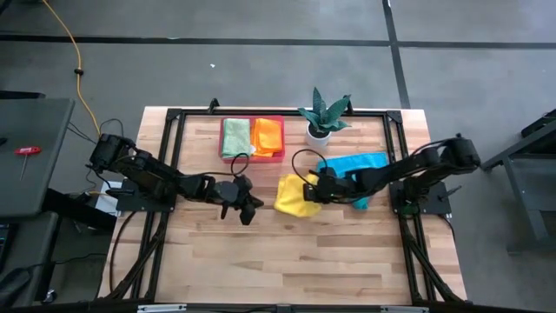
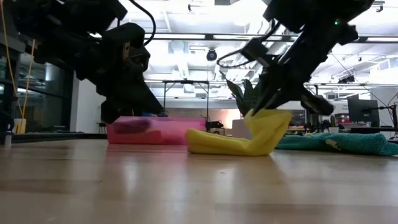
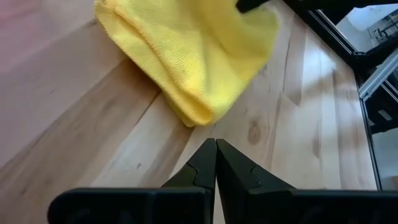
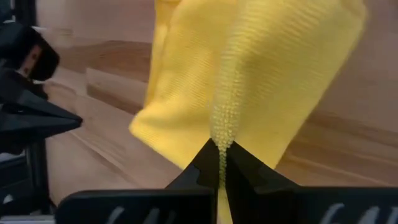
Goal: Fold microfiber towels
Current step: Fold the yellow microfiber towel
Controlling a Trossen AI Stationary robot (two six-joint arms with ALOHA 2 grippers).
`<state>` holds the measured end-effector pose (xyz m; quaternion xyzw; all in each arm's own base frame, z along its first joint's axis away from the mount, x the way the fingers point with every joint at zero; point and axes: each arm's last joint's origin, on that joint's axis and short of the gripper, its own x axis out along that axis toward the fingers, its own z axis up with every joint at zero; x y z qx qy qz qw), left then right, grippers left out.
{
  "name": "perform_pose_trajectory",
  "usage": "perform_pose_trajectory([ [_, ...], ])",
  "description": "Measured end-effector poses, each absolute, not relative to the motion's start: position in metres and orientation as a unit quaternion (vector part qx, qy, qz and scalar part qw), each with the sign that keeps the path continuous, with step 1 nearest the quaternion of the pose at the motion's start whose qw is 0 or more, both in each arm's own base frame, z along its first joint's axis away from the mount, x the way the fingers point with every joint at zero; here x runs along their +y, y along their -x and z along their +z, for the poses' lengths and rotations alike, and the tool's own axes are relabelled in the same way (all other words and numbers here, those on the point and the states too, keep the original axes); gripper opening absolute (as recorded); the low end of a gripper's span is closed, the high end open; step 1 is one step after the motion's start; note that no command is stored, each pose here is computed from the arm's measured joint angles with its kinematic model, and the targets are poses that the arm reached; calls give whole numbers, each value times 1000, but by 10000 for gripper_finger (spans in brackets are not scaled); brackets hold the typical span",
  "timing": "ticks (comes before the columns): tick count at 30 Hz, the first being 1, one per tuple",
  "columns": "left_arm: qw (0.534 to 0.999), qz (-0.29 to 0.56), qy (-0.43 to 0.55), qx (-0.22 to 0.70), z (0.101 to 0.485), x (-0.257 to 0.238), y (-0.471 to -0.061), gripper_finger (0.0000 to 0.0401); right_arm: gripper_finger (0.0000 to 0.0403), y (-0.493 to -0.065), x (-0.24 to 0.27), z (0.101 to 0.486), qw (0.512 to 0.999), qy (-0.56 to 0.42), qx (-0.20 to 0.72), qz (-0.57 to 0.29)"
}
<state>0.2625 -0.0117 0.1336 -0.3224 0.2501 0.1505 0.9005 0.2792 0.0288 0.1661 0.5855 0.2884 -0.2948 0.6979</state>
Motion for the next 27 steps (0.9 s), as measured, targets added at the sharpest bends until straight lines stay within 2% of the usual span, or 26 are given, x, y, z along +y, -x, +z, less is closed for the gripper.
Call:
perform_pose_trajectory([
  [6, 904, 182, 290, 256, 126, -3, -264, 0, 0, -285, 31, 158, 698, -588, 297, -282],
  [10, 899, 207, 275, 270, 118, 10, -280, 0, 0, -284, 33, 159, 706, -575, 315, -267],
  [16, 905, 174, 230, 312, 100, 28, -328, 0, 0, -284, 33, 159, 709, -573, 315, -264],
  [19, 899, 172, 239, 323, 92, 33, -343, 0, 0, -284, 33, 159, 711, -570, 317, -262],
  [27, 899, 130, 251, 334, 89, 17, -348, 0, 0, -284, 37, 159, 704, -579, 316, -263],
])
